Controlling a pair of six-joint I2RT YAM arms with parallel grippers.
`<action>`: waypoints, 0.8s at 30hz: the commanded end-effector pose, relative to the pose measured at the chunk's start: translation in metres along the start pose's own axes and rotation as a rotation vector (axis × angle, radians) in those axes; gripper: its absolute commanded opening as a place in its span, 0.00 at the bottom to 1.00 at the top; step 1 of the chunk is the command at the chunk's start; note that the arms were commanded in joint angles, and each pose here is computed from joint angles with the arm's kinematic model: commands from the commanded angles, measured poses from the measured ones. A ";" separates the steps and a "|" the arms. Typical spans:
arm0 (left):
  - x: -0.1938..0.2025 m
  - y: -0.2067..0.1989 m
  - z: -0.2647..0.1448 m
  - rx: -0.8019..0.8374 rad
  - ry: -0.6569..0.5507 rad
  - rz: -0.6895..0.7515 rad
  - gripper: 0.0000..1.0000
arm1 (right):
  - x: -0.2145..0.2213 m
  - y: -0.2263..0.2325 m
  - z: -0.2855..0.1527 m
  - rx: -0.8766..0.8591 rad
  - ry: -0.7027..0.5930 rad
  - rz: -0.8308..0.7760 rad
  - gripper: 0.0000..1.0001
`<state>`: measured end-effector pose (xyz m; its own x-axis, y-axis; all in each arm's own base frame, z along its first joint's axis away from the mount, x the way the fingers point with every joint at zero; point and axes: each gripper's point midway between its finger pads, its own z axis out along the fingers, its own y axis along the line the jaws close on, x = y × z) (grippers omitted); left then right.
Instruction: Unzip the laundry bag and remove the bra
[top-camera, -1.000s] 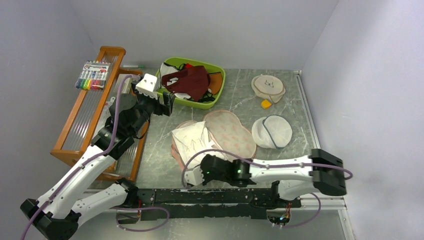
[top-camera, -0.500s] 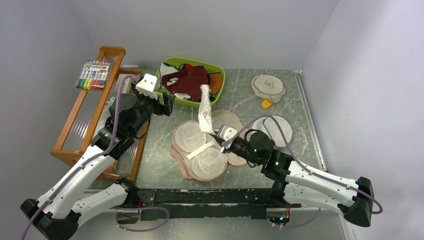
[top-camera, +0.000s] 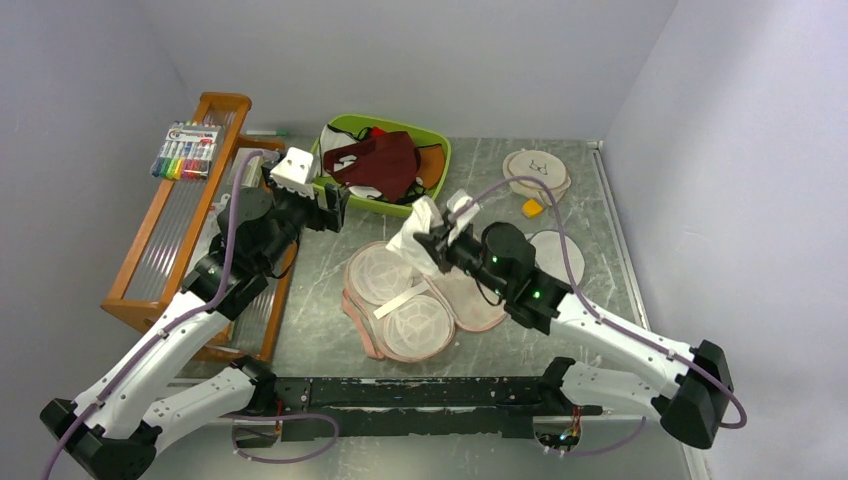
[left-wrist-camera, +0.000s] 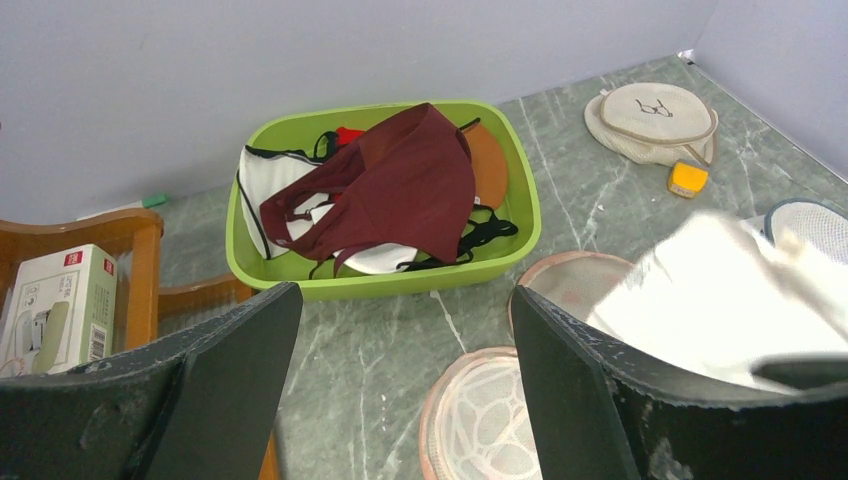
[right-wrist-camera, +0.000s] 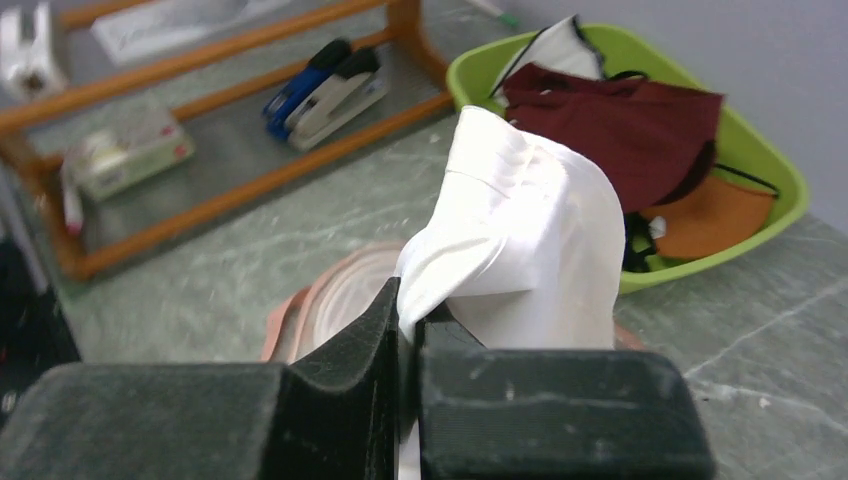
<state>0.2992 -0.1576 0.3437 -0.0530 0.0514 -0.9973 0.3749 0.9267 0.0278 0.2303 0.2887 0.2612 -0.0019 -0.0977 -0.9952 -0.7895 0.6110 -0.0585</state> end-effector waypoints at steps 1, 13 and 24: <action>-0.024 0.003 -0.007 -0.004 -0.064 -0.022 0.88 | -0.048 -0.040 0.016 0.182 -0.059 0.111 0.00; -0.030 0.000 -0.012 0.018 -0.082 -0.033 0.88 | -0.070 -0.109 0.084 0.319 0.086 0.132 0.00; -0.033 -0.005 -0.014 0.047 -0.094 -0.045 0.88 | -0.023 -0.156 0.141 0.403 0.246 0.117 0.00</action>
<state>0.2912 -0.1569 0.3543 -0.0307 0.0182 -0.9994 0.3917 0.9201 0.0047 0.4234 0.3063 0.2909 -0.2289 -0.1520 -0.9615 -0.4800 0.8769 -0.0244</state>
